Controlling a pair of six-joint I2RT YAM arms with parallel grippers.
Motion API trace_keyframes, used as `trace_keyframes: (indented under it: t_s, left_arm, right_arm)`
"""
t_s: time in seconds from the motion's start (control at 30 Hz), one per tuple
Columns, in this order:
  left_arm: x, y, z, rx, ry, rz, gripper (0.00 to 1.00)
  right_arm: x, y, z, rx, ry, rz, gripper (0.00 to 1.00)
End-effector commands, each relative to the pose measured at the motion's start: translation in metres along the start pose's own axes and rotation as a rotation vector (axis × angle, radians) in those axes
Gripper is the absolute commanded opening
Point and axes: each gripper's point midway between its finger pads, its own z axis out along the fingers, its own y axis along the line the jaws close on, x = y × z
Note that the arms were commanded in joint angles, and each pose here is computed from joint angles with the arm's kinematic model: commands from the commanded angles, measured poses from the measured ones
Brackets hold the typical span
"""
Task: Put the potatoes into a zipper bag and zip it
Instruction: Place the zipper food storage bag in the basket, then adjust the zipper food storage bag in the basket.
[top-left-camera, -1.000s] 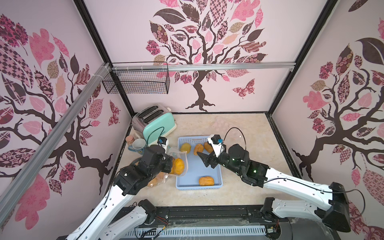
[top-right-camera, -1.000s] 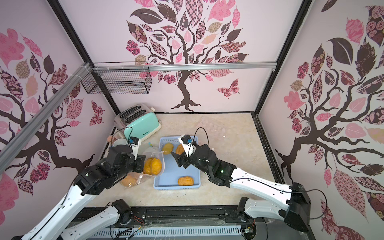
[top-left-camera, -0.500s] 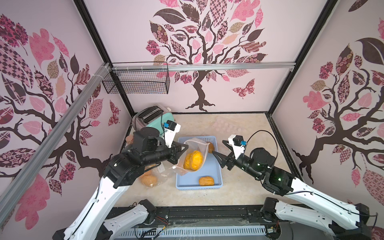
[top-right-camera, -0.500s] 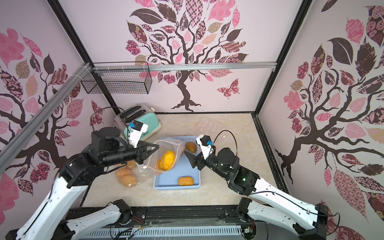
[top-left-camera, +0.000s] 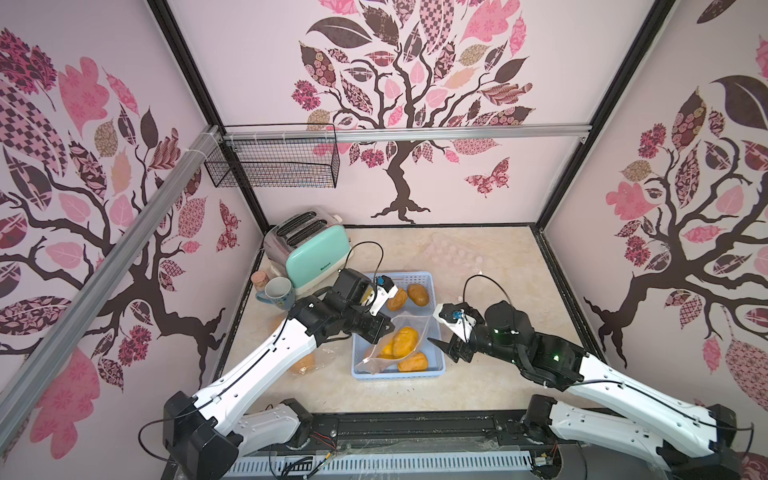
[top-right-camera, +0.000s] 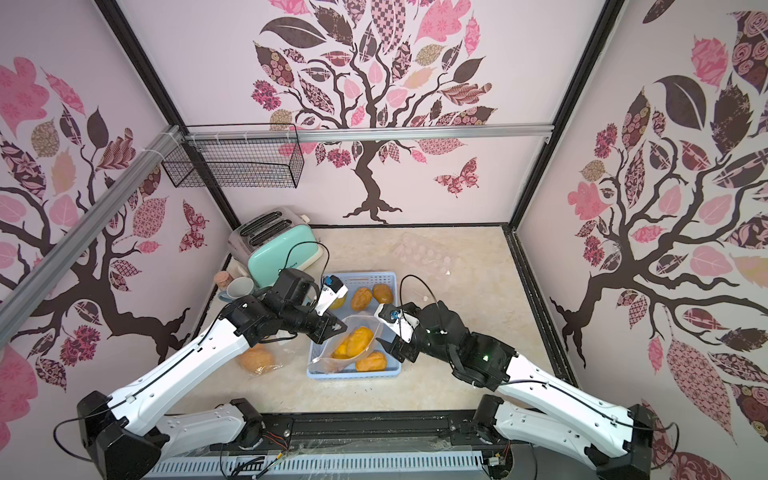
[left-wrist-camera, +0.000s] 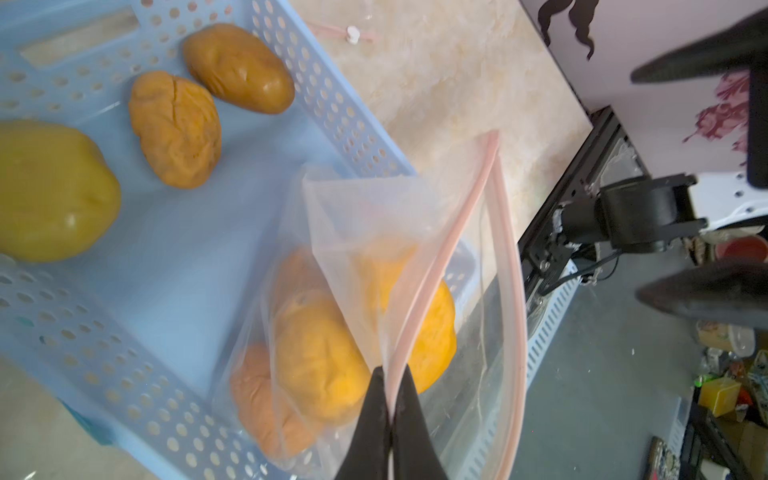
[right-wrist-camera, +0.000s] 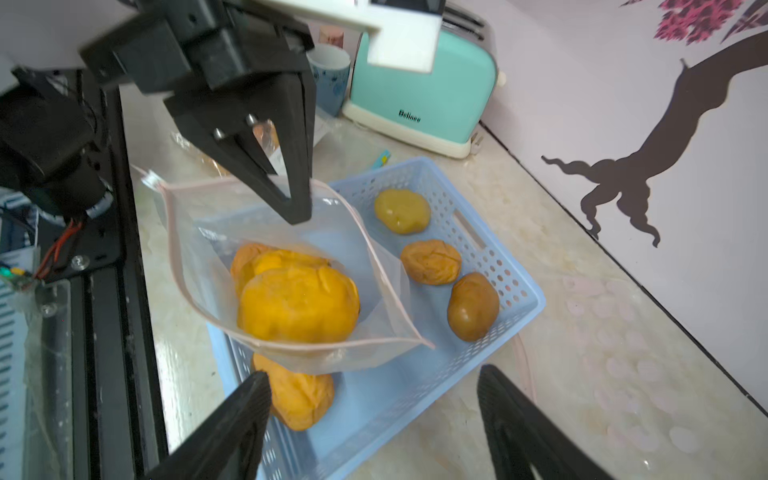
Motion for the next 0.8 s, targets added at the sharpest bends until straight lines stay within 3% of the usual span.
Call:
trace_keyframes:
  t_s: [0.0, 0.23, 0.4, 0.53, 0.6, 0.67, 0.77]
  left_arm:
    - [0.011, 0.001, 0.001, 0.002, -0.031, 0.095, 0.00]
    - [0.013, 0.000, -0.010, -0.019, -0.102, 0.158, 0.00]
    - [0.018, -0.005, -0.008, 0.017, -0.081, 0.186, 0.00]
    - [0.017, -0.008, -0.009, 0.025, -0.089, 0.193, 0.00]
    - [0.019, -0.005, -0.009, 0.012, -0.087, 0.191, 0.00]
    - [0.020, -0.004, -0.008, 0.007, -0.083, 0.190, 0.00]
    - [0.020, -0.004, -0.007, 0.007, -0.084, 0.189, 0.00]
  right_arm:
    - [0.022, 0.003, 0.005, -0.020, 0.115, -0.138, 0.84]
    - [0.024, 0.008, 0.016, -0.069, 0.133, -0.345, 0.89]
    - [0.018, 0.026, 0.025, -0.205, 0.121, -0.492, 0.89]
    - [0.013, 0.041, 0.031, -0.299, 0.101, -0.494, 0.86]
    - [0.012, 0.043, 0.034, -0.307, 0.090, -0.493, 0.82]
    - [0.014, 0.048, 0.035, -0.341, 0.099, -0.487, 0.63]
    - [0.016, 0.045, 0.036, -0.327, 0.110, -0.483, 0.44]
